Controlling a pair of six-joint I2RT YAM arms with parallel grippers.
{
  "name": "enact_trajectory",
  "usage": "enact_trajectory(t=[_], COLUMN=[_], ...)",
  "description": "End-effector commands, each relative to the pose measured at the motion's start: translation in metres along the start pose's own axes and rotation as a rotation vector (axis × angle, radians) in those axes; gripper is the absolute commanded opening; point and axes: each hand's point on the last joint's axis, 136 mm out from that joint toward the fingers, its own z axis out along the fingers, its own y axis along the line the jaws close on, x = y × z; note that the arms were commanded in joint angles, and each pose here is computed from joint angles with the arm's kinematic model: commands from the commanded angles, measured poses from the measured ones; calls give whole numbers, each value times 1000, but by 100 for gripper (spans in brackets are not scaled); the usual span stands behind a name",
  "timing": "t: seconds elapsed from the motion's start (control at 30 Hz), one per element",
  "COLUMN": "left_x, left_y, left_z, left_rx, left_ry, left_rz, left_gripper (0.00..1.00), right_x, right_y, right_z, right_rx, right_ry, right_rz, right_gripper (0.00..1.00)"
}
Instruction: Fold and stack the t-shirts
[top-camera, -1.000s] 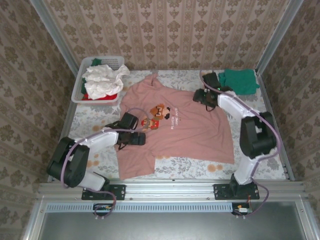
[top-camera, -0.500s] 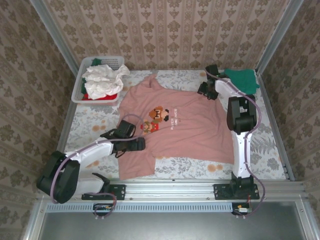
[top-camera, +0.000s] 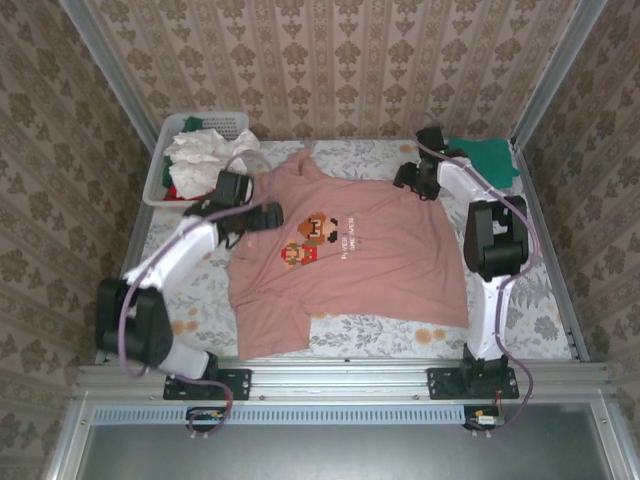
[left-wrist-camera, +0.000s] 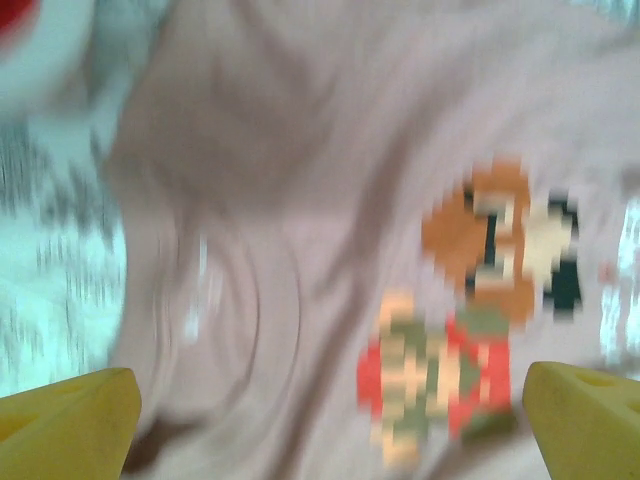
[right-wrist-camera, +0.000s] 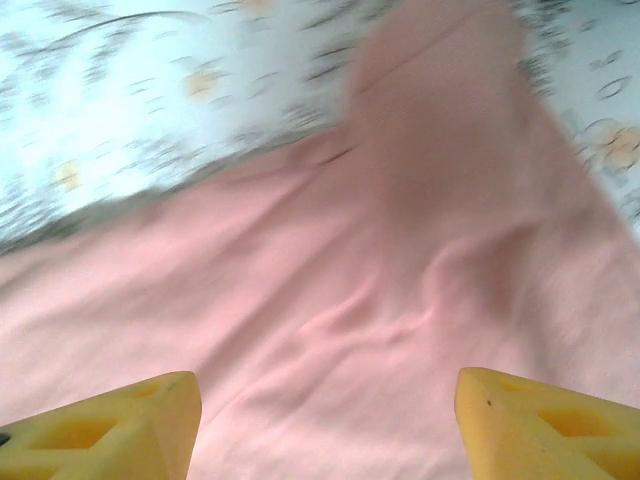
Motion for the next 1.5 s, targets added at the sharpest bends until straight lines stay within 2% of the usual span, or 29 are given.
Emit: enact_trajectory(t=[0.0,0.07,0.13,0.3,0.47,0.63,0.87,0.93,1.13,1.33,1.47], left_x=[-37,-55,-66,-103,-123,-131,-134,-136,-158,-137,-111], left_y=[-7,-21,-23,23,72,85,48,32,-19,-29,-14], left_z=[40,66,90,127,138,141,143,140,129,184,208], left_rx=[20,89,96,10,-57,-46,42,69,37,151,74], left_ry=[-7,11,34,-4,-26,-50,-43,-51,-141,-26,41], left_rz=[50,50,50,-24,-90,-104,-31,15,222,150,155], left_gripper=[100,100,100,100,100,100,100,100,100,96,90], right_x=[3,9,19,53,86,102,115,117,128,158,169], right_y=[24,30,31,36,33,32,39,39,32,16,10], right_z=[-46,-55,-61,-64,-57,-47,-35,-33,-31,-21,-21], right_rx=[-60,-92,-118,-177,-174,-176,-171,-166,-149,-123,-117], right_ry=[-79,-109,-112,-70,-31,-7,26,34,40,88,100], right_rz=[-56,-66,-61,-85,-104,-93,-110,-117,-115,-91,-89], right_gripper=[71,72,72,73,74,75,75,75,76,75,76])
